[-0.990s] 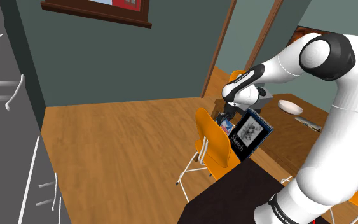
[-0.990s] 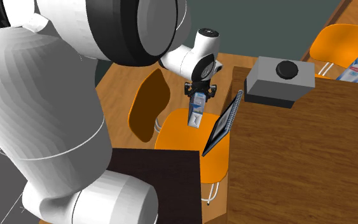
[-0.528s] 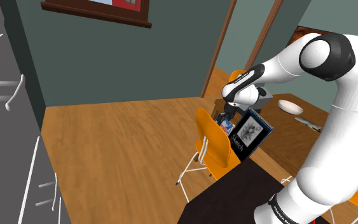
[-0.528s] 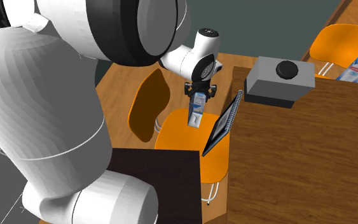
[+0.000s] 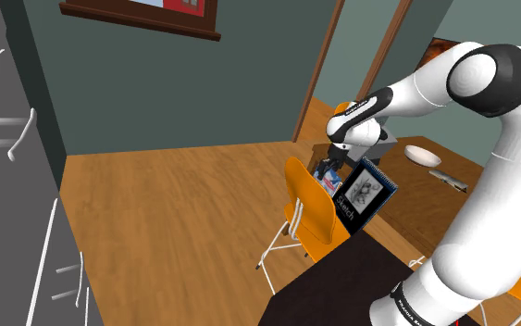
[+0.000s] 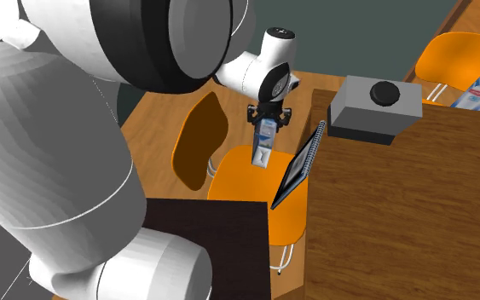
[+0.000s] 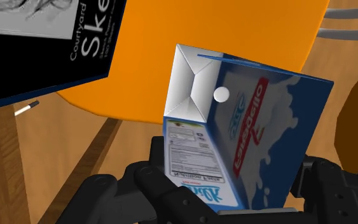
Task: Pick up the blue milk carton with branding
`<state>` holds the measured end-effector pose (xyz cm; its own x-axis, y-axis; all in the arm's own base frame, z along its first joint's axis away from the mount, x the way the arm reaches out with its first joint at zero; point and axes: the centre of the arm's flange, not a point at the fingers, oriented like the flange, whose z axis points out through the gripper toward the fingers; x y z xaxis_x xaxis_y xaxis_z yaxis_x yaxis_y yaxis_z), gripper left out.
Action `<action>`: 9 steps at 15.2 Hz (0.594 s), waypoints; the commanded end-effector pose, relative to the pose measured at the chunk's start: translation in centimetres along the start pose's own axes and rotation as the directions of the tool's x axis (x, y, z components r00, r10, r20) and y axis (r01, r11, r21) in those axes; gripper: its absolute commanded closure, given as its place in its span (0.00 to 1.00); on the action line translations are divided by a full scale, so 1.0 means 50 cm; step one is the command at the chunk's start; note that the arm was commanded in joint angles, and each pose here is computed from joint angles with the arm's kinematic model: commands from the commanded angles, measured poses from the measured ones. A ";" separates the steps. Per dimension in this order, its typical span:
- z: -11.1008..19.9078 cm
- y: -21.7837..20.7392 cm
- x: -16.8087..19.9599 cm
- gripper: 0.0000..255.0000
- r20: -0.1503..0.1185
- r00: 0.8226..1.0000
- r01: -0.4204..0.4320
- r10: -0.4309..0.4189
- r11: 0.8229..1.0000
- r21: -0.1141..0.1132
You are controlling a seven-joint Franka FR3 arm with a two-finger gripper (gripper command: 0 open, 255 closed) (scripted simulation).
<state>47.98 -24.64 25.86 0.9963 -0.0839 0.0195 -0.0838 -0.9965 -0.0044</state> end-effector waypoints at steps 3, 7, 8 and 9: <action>-0.042 0.001 0.002 1.00 -0.001 1.000 0.000 0.000 1.000 0.000; -0.084 0.001 0.003 1.00 -0.001 1.000 0.000 0.000 1.000 0.000; -0.095 0.001 0.003 1.00 -0.001 1.000 0.000 0.000 1.000 0.000; -0.106 0.001 0.003 1.00 -0.001 1.000 0.000 0.000 1.000 0.000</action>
<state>47.98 -24.57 30.52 0.9963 -0.0840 0.0195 -0.0839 -0.9965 -0.0043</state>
